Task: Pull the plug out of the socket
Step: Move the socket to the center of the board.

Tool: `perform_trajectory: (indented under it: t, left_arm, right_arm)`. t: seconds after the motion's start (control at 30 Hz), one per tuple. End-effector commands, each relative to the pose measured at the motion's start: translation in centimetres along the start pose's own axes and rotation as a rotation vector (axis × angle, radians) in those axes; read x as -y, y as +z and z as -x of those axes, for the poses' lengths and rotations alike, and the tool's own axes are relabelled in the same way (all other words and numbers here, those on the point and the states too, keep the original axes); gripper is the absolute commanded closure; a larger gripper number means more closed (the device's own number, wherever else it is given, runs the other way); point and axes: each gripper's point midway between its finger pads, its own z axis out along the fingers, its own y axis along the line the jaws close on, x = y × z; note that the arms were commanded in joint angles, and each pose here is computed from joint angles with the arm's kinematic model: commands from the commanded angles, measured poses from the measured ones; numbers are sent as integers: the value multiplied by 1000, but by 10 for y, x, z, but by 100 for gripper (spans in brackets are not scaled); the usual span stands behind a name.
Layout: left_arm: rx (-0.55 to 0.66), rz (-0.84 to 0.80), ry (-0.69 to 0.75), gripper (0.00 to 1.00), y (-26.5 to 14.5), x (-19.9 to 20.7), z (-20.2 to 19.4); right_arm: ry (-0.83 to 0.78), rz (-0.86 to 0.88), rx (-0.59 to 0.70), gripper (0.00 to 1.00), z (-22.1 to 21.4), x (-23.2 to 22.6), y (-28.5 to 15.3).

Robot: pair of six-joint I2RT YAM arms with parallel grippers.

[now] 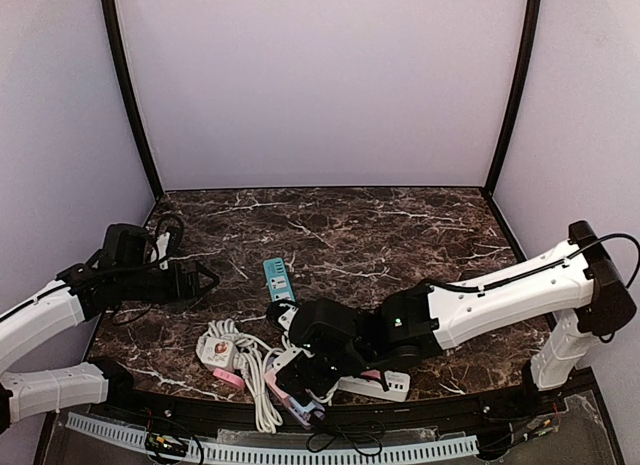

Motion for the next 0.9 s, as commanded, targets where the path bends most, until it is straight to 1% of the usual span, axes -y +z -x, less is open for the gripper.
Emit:
perform_trajectory:
  t: [0.0, 0.3, 0.4, 0.63, 0.87]
  left_arm:
    - [-3, -12, -2, 0, 0, 1, -4]
    - [-2, -12, 2, 0, -1, 2, -2]
    - [0, -12, 4, 0, -2, 3, -1]
    - [0, -5, 7, 0, -2, 2, 0]
    - [-1, -3, 10, 0, -2, 3, 2]
  right_arm:
    - [-64, 4, -31, 1, -3, -18, 8]
    - [-20, -142, -100, 2, -14, 0, 25]
    - [-24, -147, -114, 5, -16, 0, 29]
    - [-1, -189, -124, 19, -19, 8, 31]
    - [99, -307, -122, 33, -23, 39, 24]
